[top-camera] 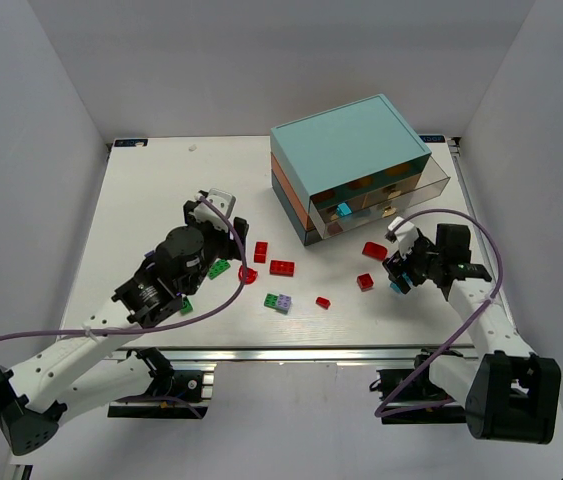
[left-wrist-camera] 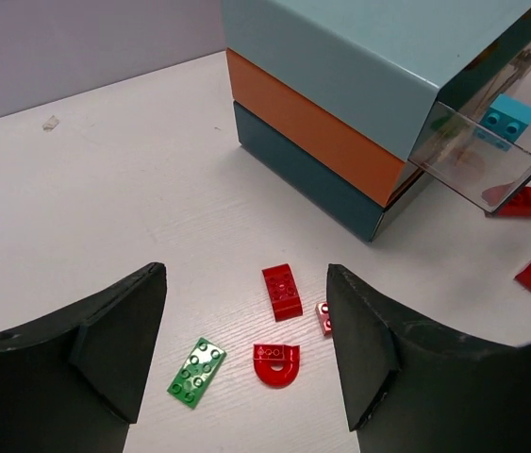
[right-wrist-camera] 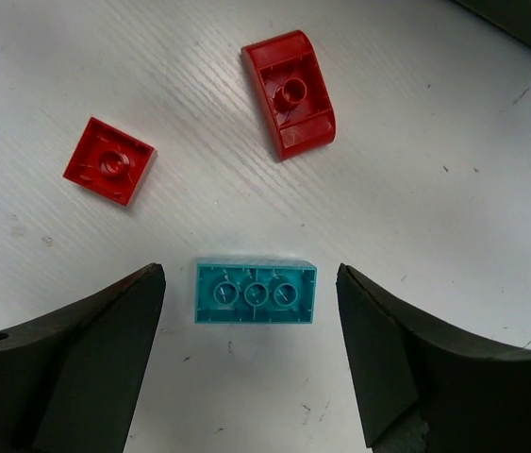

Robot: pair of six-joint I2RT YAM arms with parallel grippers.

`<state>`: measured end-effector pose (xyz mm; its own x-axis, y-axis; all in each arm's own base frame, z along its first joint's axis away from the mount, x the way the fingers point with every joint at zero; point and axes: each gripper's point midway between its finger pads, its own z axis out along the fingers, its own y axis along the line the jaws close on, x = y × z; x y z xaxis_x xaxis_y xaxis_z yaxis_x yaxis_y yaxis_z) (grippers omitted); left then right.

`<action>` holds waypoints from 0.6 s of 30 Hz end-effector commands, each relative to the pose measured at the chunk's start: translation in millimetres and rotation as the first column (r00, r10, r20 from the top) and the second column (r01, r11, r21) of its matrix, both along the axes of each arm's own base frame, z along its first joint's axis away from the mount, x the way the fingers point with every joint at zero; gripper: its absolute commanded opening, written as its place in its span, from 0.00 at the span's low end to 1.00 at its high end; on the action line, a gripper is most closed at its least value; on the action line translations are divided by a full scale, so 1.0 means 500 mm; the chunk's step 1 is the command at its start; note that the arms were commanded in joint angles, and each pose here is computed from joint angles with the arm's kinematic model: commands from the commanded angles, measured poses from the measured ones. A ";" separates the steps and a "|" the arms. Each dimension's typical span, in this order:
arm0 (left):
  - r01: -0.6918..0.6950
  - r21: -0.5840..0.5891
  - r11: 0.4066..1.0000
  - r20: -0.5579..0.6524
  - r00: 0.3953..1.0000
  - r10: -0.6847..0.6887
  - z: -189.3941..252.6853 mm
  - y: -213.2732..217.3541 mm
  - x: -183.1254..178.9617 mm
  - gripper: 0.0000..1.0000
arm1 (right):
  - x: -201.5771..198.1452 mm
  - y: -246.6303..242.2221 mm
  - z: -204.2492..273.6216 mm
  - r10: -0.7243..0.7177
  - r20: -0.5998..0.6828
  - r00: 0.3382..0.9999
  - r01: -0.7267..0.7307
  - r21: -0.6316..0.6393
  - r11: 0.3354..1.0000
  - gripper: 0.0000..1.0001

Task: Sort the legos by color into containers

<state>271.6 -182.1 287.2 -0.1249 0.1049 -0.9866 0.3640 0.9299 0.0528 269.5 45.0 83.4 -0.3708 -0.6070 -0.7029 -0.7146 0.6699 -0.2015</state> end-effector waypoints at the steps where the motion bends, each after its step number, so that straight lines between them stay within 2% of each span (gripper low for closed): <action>1: -0.034 -0.010 0.999 0.031 0.999 0.034 0.018 0.024 -0.005 0.79 | 0.033 -0.014 -0.002 0.058 0.066 0.996 -0.052 -0.078 0.996 0.79; 3: -0.043 -0.010 0.999 0.037 0.998 0.043 0.019 0.029 -0.005 0.79 | 0.033 -0.015 -0.016 0.067 0.014 0.998 -0.066 -0.079 0.995 0.79; 9: -0.047 -0.003 0.999 0.037 0.998 0.047 0.015 0.030 -0.004 0.80 | 0.045 -0.020 -0.034 0.043 -0.010 0.999 -0.044 -0.075 0.996 0.81; 14: -0.044 0.006 0.999 0.029 0.999 0.043 0.007 0.025 0.000 0.80 | 0.050 -0.030 -0.055 -0.004 -0.082 0.997 -0.002 -0.076 0.997 0.89; 18: -0.047 0.014 0.999 0.024 0.999 0.046 0.001 0.025 0.002 0.80 | 0.047 -0.036 -0.072 -0.017 -0.105 0.994 0.008 -0.084 0.996 0.89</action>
